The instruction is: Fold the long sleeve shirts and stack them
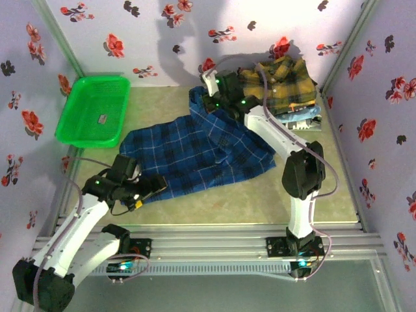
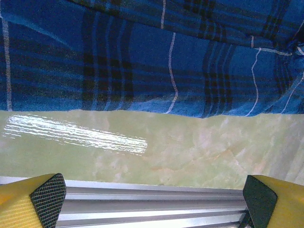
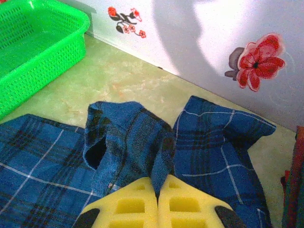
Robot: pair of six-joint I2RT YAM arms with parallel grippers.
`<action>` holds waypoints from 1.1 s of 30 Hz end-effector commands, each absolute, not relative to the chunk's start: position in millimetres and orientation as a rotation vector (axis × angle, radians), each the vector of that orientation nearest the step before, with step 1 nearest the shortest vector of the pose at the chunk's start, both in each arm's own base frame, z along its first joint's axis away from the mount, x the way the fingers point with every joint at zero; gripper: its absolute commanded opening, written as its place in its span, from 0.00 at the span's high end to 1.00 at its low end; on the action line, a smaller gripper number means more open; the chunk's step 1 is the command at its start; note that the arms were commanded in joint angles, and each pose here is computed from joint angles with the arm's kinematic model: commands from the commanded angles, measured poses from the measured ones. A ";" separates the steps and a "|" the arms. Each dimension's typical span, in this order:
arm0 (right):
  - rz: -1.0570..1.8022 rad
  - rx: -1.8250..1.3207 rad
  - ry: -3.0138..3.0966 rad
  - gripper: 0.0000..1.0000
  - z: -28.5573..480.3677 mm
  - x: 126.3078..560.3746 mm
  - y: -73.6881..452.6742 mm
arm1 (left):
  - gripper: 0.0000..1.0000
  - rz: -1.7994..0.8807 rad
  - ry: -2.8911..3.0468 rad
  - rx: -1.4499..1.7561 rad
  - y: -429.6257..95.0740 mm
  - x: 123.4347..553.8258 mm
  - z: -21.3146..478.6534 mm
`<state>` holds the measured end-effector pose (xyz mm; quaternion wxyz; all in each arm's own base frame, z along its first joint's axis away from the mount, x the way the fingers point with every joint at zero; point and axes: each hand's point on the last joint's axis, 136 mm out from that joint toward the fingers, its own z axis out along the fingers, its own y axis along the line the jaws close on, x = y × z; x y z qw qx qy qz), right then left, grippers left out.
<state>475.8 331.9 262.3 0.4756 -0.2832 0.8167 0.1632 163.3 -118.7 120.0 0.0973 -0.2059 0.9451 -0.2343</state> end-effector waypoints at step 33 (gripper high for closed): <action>0.323 -0.040 2.506 0.51 169.0 374.1 217.3 | 0.02 -0.453 2.840 -0.564 -139.2 190.1 96.4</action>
